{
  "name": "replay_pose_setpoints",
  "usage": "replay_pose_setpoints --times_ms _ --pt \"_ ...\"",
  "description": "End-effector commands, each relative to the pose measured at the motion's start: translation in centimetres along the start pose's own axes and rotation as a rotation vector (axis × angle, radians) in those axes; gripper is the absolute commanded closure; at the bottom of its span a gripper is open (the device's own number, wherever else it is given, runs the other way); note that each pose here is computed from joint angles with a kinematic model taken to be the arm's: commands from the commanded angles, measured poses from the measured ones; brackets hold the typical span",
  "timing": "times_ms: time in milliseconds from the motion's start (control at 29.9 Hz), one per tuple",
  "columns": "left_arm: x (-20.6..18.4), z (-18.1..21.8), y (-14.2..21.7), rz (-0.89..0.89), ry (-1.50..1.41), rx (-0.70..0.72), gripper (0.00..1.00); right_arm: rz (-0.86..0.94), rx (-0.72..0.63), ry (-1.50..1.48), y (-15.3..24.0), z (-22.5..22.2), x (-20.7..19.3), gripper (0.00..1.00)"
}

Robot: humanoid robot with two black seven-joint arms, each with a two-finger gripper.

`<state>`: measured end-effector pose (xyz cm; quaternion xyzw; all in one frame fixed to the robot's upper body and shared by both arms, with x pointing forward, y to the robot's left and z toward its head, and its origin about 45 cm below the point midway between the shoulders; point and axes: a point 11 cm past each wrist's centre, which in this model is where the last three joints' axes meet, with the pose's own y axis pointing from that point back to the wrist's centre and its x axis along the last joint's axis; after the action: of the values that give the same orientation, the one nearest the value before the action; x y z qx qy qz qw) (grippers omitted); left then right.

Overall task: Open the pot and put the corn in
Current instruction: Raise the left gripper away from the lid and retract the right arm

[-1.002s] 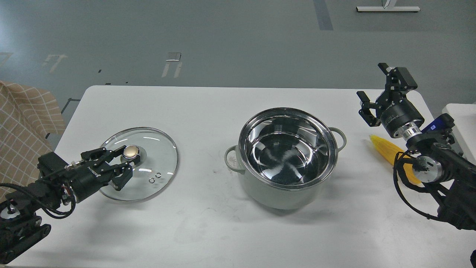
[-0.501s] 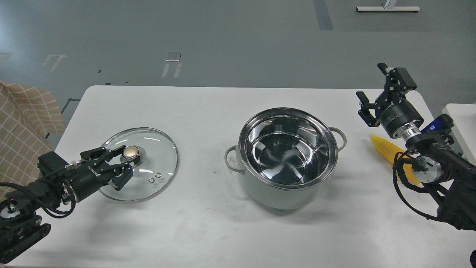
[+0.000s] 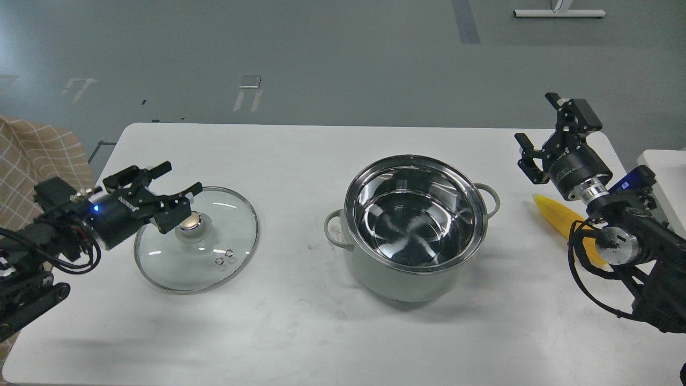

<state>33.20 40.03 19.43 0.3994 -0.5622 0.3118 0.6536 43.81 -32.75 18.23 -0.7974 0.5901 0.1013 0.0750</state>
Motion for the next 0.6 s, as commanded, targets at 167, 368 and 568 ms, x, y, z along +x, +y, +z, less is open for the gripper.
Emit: replay_pose_setpoints --times_ms 167,368,568 --pt "13.6 -0.4 -5.1 0.195 0.463 -0.042 0.14 -0.083 -0.027 0.251 0.5 -3.6 1.4 0.00" --pt "19.1 2.1 -8.4 0.288 1.012 -0.243 0.10 -0.165 -0.107 0.664 1.8 -9.4 4.1 0.00" --pt "19.4 4.3 -10.5 0.319 1.265 -0.348 0.09 -0.258 -0.293 1.069 4.5 -12.7 6.7 0.00"
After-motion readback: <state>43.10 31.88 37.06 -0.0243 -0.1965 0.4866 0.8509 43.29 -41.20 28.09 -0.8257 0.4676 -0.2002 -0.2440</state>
